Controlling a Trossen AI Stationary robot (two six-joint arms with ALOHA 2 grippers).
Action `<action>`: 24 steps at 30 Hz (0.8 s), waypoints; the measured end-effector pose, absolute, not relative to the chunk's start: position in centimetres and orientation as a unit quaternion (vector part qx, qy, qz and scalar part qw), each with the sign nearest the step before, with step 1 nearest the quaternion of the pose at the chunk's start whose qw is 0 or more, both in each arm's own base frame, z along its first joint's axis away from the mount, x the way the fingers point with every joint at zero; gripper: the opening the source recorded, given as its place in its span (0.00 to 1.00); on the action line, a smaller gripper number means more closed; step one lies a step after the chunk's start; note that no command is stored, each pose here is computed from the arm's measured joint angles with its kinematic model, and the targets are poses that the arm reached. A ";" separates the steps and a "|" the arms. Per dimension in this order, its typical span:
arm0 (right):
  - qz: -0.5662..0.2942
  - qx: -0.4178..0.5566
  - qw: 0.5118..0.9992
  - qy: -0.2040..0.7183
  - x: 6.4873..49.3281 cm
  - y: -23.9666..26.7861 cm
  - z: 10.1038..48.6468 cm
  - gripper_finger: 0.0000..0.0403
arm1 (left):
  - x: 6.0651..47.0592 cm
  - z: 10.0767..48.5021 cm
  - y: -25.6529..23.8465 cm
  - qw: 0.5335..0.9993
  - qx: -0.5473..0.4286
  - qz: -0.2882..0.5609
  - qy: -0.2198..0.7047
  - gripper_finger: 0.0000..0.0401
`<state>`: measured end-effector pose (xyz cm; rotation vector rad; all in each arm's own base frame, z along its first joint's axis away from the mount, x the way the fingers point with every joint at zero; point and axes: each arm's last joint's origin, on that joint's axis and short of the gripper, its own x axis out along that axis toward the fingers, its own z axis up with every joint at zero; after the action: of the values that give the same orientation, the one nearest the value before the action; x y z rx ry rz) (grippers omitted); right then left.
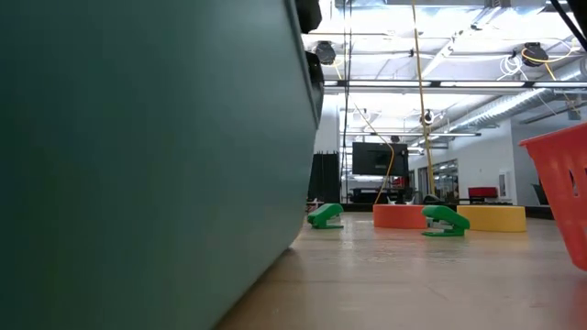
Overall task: Pick and place Stapler, Stapler remover, tape
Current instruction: Put the black stapler into the green bin
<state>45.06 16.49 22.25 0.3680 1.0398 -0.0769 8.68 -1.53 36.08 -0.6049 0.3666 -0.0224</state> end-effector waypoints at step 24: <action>0.020 0.153 0.862 0.482 45.6 16.3 22.5 0.33 | 8.7 36.1 -1.5 0.938 -0.295 -0.011 0.179 0.06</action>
<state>45.61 16.29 22.54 0.3214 1.0117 0.0426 8.68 -1.53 36.08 -0.6029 0.3661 -0.0217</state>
